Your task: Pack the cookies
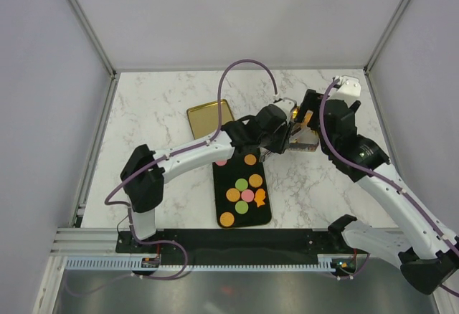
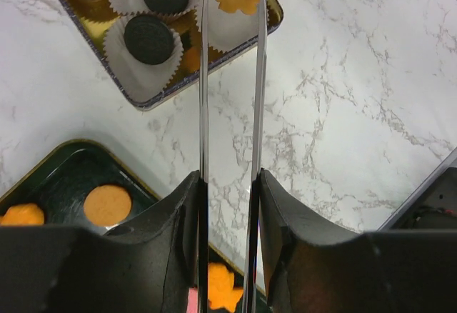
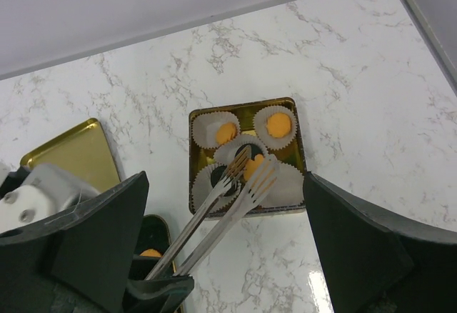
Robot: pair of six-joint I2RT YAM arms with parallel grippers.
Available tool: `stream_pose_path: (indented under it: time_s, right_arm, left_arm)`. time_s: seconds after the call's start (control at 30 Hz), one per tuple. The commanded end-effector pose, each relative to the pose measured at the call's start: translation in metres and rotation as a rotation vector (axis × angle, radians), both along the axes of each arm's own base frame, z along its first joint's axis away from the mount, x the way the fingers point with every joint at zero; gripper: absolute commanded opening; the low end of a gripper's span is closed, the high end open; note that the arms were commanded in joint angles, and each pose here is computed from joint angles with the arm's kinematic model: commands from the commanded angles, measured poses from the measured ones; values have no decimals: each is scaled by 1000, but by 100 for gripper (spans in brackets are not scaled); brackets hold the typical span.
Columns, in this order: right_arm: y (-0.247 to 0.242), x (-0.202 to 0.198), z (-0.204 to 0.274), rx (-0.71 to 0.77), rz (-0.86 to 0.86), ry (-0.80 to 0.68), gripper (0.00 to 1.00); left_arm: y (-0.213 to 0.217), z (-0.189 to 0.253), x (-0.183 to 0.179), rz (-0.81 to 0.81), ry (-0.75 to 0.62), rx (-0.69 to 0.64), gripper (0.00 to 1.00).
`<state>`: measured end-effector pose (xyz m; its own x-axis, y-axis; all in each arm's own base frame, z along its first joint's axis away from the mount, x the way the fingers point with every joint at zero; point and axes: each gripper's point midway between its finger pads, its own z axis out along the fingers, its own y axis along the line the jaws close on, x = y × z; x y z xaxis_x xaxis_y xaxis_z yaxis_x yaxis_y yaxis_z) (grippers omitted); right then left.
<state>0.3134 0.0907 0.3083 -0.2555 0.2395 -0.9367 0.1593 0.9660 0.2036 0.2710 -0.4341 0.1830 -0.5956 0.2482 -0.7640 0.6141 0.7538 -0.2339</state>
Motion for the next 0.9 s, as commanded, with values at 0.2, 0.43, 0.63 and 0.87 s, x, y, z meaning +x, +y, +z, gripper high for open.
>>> stream_pose_path:
  time_s: [0.2, 0.43, 0.63, 0.87]
  right_arm:
    - [-21, -14, 21, -2, -64, -40, 98]
    - [-19, -14, 17, -2, -51, -31, 98]
    - [-18, -14, 16, -6, -47, -27, 98]
    - [-17, -13, 12, -6, -42, -19, 98]
  left_arm:
    - [-46, -2, 13, -85, -14, -67, 41]
    - [-49, -15, 17, -81, -7, -51, 41]
    - [-49, -23, 18, -83, 2, -40, 42]
    - [-50, -30, 24, -71, 4, -35, 45]
